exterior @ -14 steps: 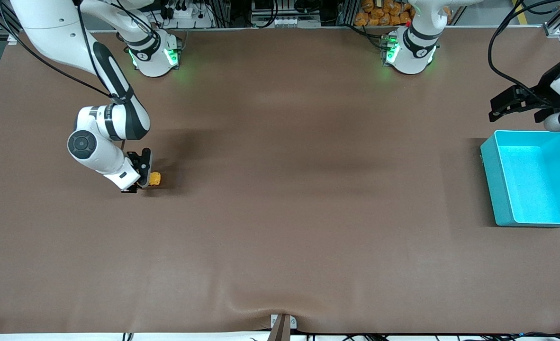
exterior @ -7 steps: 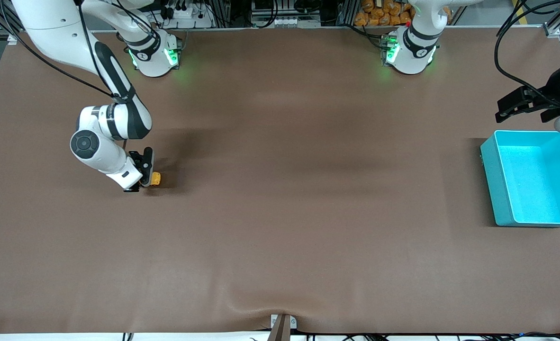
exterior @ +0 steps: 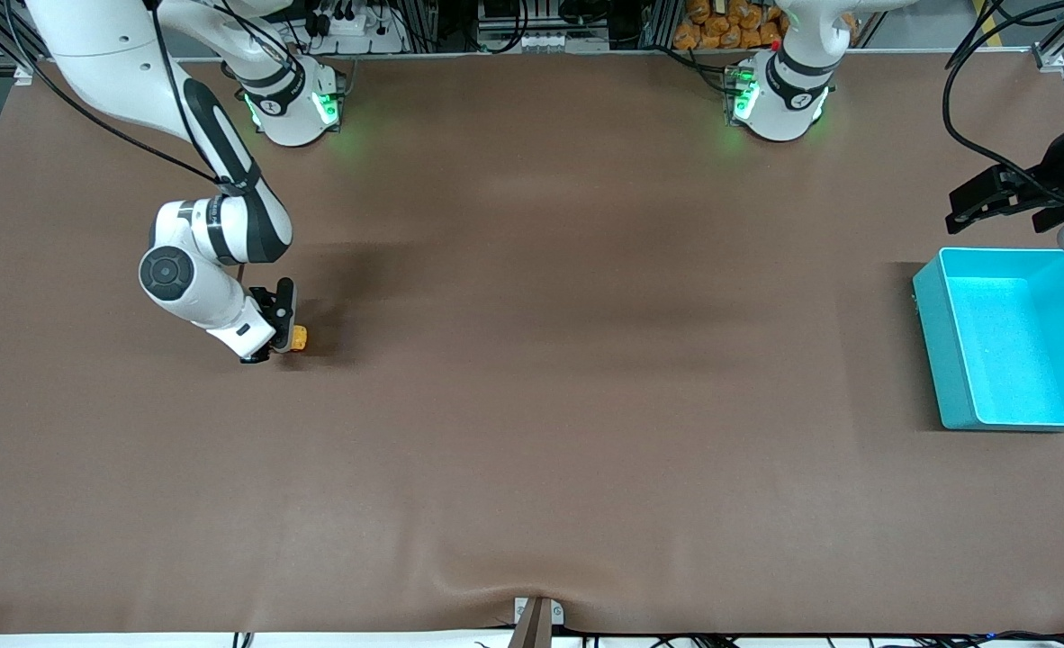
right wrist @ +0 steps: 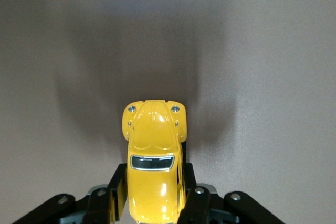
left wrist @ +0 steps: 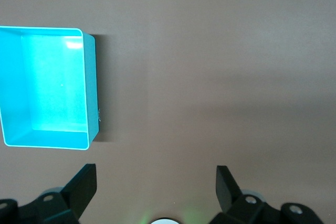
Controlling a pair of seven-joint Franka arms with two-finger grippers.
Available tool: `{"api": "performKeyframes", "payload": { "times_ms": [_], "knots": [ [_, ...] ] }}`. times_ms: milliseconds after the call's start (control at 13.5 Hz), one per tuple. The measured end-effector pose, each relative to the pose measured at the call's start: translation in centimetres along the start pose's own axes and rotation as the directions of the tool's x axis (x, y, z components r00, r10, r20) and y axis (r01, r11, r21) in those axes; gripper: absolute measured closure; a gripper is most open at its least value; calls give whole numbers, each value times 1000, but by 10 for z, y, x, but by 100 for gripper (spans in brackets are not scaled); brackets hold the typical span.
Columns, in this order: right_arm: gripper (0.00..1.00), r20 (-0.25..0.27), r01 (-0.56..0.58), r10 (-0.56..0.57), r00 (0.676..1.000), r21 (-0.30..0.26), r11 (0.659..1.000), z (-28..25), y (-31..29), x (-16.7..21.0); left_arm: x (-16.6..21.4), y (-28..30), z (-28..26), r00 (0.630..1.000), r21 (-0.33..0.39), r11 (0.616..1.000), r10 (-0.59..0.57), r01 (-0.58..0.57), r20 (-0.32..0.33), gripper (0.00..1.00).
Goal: Wind and store yellow beetle car
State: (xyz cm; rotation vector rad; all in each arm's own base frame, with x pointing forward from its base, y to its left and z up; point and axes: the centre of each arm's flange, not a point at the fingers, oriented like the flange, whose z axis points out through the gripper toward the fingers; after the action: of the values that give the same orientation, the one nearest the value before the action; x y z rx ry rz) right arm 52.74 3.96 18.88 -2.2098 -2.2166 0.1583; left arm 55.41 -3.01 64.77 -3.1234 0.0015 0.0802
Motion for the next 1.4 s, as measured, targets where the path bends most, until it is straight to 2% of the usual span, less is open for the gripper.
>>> {"api": "performKeyframes", "payload": {
  "times_ms": [665,1403],
  "knots": [
    [55,1,36,-36,999,-5,999,-2,-1,19,0,0,0,1000,0,1000,0,0,1,0],
    [55,2,24,-24,1000,-5,1000,-2,-1,13,0,0,4,1000,1,1000,-1,1,8,0]
  ]
}}
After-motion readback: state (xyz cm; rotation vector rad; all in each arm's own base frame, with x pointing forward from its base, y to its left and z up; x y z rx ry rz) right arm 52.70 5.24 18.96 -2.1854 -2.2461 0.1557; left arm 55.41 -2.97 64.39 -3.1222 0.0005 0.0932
